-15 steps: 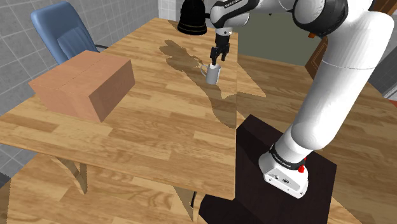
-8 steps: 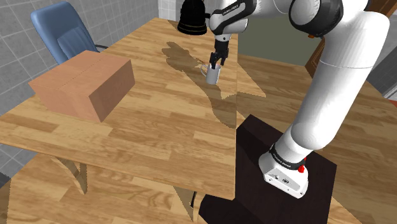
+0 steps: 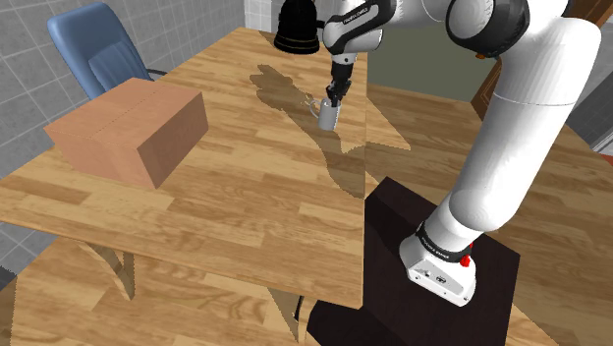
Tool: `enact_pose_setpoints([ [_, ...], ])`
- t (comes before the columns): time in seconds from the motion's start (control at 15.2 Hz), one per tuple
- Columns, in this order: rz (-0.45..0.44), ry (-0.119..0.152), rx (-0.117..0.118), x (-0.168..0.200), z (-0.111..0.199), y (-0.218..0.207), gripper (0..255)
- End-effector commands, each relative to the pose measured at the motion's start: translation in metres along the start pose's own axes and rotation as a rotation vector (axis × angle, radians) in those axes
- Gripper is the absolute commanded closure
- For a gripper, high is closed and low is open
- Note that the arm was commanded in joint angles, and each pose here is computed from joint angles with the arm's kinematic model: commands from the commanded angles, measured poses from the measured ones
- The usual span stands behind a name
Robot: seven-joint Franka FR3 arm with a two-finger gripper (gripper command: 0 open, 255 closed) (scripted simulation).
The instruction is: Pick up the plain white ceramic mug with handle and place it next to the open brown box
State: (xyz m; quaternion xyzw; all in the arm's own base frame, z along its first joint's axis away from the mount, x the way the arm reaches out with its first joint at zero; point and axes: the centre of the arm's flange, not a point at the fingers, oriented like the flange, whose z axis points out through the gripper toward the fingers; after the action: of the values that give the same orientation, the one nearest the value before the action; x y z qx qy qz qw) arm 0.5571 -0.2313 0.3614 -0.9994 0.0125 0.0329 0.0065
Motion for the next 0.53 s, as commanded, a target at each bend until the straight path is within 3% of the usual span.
enact_pose_setpoints([
  [0.0, 0.000, 0.000, 0.000, 0.0000, 0.0000, 0.0000, 255],
  [0.46, 0.000, 0.000, 0.000, -0.0004, -0.0053, -0.0001, 255],
])
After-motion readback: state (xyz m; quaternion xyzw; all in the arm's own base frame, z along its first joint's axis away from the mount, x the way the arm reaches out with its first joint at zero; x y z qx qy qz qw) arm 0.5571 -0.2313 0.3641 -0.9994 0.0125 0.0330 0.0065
